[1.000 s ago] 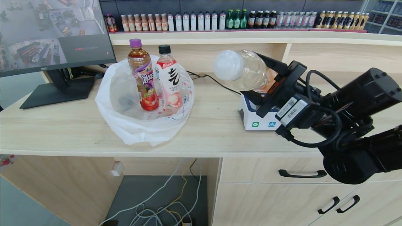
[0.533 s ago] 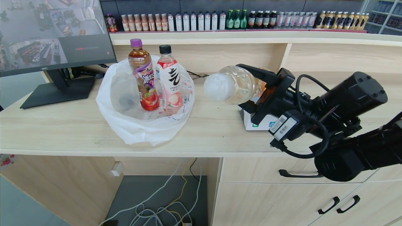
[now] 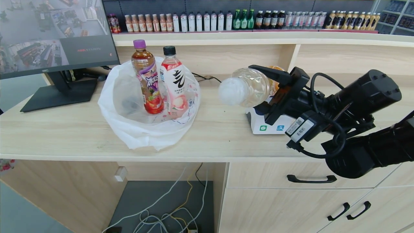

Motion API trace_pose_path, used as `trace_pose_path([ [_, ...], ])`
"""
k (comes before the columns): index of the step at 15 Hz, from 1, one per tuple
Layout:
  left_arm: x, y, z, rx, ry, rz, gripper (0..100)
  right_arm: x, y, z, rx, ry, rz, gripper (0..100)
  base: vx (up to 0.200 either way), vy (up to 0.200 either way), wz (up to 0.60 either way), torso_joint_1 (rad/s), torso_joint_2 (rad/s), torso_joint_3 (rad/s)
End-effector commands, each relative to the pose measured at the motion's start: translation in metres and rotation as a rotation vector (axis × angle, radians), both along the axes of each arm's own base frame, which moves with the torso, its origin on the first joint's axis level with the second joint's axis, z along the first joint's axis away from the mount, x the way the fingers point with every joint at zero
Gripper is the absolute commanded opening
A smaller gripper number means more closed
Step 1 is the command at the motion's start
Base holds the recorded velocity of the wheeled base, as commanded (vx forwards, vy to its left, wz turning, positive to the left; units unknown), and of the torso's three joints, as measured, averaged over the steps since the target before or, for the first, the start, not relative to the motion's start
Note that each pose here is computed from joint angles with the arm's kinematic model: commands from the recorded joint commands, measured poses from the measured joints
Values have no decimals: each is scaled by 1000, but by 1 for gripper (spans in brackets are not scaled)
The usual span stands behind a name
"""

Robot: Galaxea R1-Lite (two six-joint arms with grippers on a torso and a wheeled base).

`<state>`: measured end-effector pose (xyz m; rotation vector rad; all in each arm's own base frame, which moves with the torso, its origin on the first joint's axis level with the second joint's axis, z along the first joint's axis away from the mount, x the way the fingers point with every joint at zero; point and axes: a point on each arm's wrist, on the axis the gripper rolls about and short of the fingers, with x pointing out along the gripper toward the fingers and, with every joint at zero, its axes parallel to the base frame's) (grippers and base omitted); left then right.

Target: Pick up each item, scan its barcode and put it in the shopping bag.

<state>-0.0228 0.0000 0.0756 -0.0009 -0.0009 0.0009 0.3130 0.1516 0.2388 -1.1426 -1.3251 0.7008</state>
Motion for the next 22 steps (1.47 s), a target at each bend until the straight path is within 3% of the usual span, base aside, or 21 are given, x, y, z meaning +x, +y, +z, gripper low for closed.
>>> trace_pose_path([
  [1, 0, 0, 0, -1, -1, 1, 100, 7, -6, -4, -5, 4, -20, 0, 0, 0, 0, 0, 0, 0],
  [4, 0, 0, 0, -1, -1, 1, 100, 7, -7, 0, -15, -36, -16, 0, 0, 0, 0, 0, 0, 0],
  [10, 0, 0, 0, -1, -1, 1, 100, 17, -13, -20, -43, 12, -46, 0, 0, 0, 0, 0, 0, 0],
  [22, 0, 0, 0, -1, -1, 1, 100, 18, -15, -28, -54, 41, -53, 0, 0, 0, 0, 0, 0, 0],
])
